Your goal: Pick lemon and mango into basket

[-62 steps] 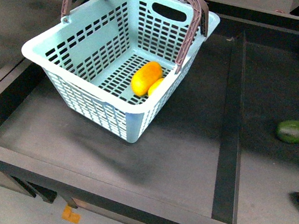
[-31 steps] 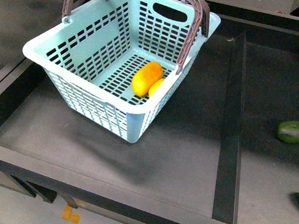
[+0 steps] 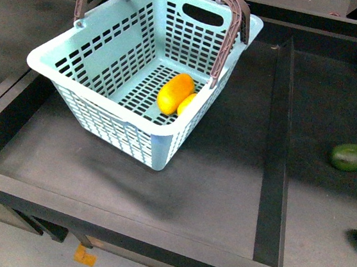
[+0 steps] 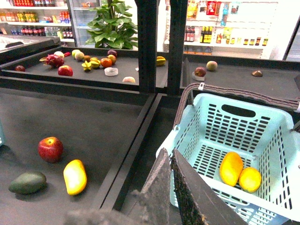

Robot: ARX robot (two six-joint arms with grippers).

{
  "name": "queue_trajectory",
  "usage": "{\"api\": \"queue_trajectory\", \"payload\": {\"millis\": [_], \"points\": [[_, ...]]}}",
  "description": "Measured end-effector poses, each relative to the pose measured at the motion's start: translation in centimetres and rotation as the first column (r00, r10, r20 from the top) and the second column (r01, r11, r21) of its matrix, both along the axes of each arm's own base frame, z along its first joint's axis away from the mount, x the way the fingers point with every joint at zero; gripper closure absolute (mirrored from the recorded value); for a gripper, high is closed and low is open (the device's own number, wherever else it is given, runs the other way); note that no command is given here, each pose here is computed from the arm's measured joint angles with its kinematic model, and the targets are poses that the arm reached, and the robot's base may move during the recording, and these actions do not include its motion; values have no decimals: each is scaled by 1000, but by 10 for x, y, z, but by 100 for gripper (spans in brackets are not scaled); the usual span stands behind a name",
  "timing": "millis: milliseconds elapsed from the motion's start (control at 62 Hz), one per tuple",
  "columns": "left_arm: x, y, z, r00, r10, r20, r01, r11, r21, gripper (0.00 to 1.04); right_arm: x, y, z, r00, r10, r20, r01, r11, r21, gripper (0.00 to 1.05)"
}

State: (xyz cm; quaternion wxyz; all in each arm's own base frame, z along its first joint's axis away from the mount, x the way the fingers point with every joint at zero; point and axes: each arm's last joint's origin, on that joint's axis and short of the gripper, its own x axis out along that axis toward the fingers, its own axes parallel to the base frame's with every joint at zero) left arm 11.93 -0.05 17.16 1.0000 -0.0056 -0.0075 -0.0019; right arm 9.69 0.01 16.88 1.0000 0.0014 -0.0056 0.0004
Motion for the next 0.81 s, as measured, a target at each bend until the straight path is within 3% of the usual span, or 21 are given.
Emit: {"api": "queue_trajectory", "payload": {"millis": [806], "points": [[-22,0,-3,1000,0,-4,0,1000,0,101,0,0,0,1000,0,0,0,1000,0,9]]}}
